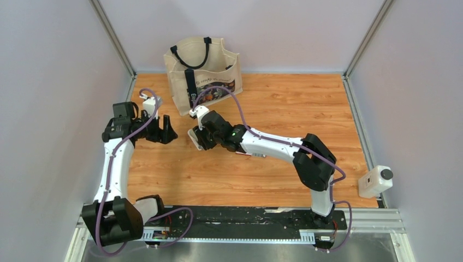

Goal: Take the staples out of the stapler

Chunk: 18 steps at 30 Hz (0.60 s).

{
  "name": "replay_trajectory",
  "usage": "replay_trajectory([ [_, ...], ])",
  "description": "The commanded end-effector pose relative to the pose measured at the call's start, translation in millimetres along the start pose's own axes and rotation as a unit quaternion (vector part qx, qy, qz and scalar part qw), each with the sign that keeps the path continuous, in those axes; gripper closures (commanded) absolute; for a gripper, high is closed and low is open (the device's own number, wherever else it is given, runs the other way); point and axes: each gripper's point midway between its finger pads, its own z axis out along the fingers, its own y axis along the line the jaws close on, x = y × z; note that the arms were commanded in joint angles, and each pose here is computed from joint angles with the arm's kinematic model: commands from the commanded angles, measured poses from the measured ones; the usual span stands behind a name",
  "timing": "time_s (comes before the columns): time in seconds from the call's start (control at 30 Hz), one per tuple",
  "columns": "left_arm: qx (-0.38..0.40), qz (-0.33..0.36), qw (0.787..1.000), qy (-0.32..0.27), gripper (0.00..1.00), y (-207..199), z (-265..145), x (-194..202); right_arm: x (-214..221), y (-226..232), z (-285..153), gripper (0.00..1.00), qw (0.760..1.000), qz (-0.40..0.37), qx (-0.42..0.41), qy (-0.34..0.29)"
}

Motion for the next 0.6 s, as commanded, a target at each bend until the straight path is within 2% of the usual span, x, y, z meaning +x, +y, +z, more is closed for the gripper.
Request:
replay_trajectory([
  [0.0, 0.054, 0.039, 0.998, -0.009, 0.15, -17, -2, 3, -87, -1, -37, 1.00, 0.984, 0.092, 0.007, -0.151],
  [0.1, 0.094, 0.059, 0.994, 0.006, 0.13, -28, 1, 11, -97, 1, -45, 1.00, 0.980, 0.109, -0.006, -0.165],
  [0.4, 0.122, 0.155, 0.980, 0.027, 0.14, -39, 14, 27, -98, 13, -56, 1.00, 0.971, 0.156, -0.051, -0.171],
  [0.5, 0.135, 0.174, 0.975, 0.027, 0.18, -41, 18, 29, -106, 21, -64, 1.00, 0.965, 0.169, -0.084, -0.184],
  [0.53, 0.137, 0.179, 0.974, 0.025, 0.24, -40, 20, 29, -107, 22, -66, 1.00, 0.962, 0.179, -0.090, -0.186],
  [0.57, 0.142, 0.181, 0.973, 0.029, 0.25, -39, 23, 32, -106, 25, -68, 1.00, 0.961, 0.183, -0.100, -0.185],
])
